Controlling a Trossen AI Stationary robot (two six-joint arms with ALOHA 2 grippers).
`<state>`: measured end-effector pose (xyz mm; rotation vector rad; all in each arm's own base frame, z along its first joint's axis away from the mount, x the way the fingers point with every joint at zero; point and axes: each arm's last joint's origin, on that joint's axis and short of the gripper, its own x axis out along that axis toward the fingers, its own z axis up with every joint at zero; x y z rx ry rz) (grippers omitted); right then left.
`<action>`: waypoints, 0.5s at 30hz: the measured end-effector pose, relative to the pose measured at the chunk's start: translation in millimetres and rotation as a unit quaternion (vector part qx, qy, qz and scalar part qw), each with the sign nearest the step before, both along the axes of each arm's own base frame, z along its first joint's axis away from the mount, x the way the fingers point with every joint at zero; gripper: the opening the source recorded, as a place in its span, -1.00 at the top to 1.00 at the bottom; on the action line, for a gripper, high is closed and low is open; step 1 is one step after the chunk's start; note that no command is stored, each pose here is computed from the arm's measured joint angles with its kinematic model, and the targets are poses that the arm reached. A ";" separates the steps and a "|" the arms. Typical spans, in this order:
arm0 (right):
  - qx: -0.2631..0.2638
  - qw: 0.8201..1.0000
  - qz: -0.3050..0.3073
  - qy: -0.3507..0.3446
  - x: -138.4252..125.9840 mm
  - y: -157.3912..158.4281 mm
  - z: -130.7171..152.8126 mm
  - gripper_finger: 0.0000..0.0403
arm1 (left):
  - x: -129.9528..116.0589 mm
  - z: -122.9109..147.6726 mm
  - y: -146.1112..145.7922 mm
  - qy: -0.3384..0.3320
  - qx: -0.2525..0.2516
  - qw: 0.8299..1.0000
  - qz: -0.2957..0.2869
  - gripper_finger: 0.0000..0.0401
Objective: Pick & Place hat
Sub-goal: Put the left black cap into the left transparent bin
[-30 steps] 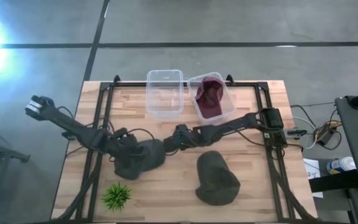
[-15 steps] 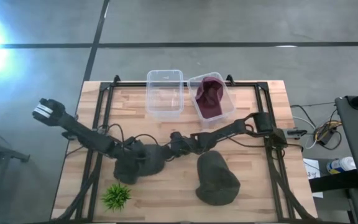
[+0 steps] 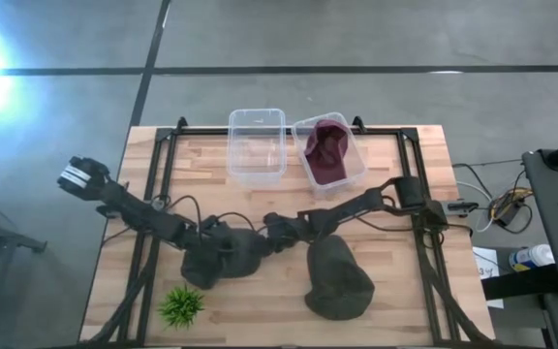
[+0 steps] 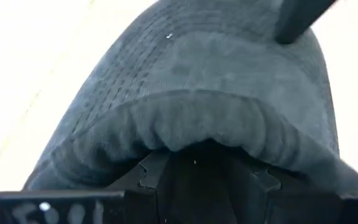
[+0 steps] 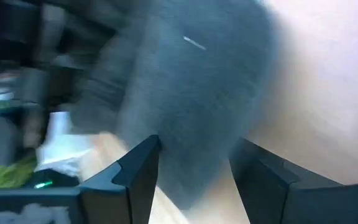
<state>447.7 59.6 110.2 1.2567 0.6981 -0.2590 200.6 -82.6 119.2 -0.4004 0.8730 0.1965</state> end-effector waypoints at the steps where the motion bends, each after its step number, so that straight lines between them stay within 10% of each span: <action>1: -0.004 1.000 0.004 -0.022 2.7 0.6 2.9 0.07 | 1.9 1.2 -0.9 -0.007 -0.003 1.000 -0.001 0.36; 8: -0.033 0.995 0.039 -0.082 7.2 0.9 18.5 0.17 | 11.5 18.8 -4.0 -0.045 0.009 0.999 -0.001 0.36; 15: -0.062 0.991 0.087 -0.082 -1.8 1.6 45.3 0.77 | 12.7 66.5 -1.0 -0.085 0.051 0.995 0.033 0.36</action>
